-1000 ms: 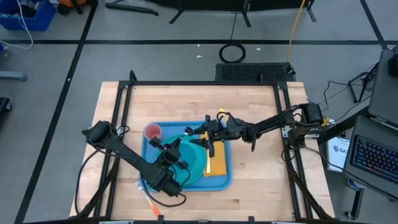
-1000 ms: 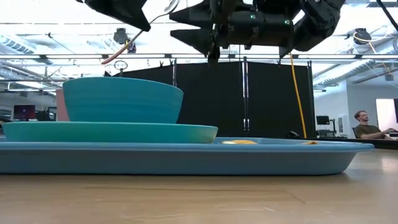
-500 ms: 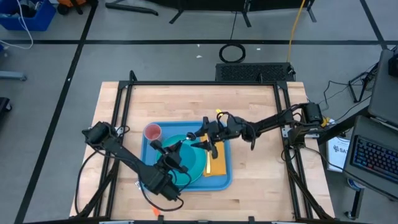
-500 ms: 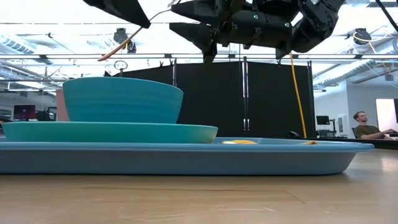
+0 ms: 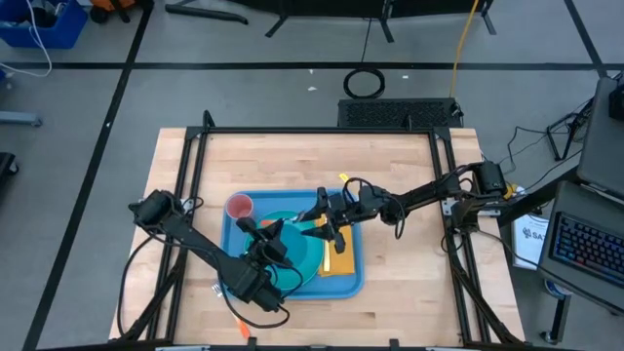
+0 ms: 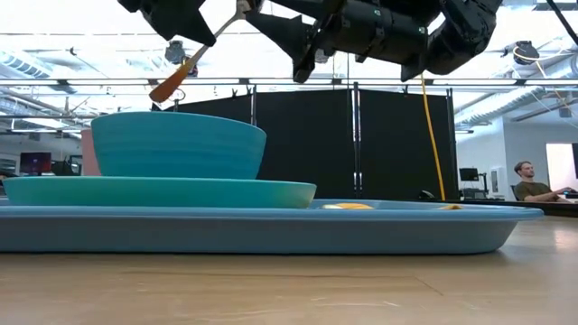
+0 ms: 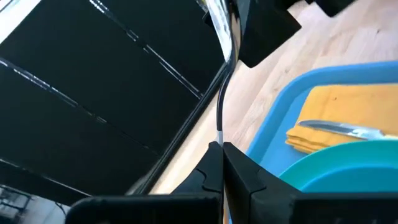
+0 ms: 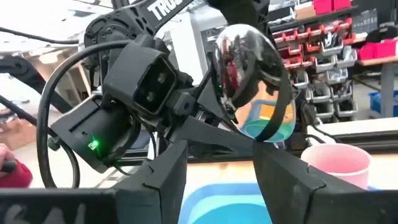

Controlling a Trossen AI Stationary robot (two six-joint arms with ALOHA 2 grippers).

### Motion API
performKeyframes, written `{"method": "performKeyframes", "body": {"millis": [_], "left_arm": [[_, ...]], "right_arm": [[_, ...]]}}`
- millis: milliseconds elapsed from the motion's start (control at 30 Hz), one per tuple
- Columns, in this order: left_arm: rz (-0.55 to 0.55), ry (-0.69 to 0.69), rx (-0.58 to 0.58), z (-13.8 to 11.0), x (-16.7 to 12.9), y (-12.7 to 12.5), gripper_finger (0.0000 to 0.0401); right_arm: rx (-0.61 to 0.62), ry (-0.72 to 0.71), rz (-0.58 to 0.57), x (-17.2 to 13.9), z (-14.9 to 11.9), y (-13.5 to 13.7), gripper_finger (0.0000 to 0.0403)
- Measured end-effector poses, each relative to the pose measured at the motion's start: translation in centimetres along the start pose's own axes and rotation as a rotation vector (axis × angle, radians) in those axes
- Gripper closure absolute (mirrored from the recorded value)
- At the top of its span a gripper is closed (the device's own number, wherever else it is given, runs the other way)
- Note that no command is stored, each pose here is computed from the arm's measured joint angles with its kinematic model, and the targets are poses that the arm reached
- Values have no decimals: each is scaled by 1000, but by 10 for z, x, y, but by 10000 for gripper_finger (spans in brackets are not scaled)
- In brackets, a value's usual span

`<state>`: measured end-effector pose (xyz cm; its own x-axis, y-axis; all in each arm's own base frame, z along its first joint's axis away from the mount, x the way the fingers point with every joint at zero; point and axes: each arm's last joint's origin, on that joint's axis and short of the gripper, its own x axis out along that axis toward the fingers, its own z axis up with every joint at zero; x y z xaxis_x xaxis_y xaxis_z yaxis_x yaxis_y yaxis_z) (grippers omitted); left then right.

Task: Set up tray
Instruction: Put the orange spoon on the yellow napkin to the right of the yellow knife

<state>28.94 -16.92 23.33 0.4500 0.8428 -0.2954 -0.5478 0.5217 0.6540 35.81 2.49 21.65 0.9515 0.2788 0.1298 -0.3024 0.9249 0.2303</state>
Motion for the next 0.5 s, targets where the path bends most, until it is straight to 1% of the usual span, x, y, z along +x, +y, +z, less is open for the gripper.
{"method": "performKeyframes", "body": {"millis": [67,133,300,367,500], "left_arm": [[0,5,31,0,0,0,399],[-3,14,35,-1,0,0,399],[-1,0,39,-1,-1,0,399],[0,2,56,-1,-2,1,399],[0,3,36,-1,-2,2,399]], "right_arm": [[19,6,6,0,0,0,231],[42,23,2,0,-2,0,229],[59,32,17,2,-4,7,229],[55,34,23,2,-5,9,233],[88,28,-7,2,-5,8,241]]}}
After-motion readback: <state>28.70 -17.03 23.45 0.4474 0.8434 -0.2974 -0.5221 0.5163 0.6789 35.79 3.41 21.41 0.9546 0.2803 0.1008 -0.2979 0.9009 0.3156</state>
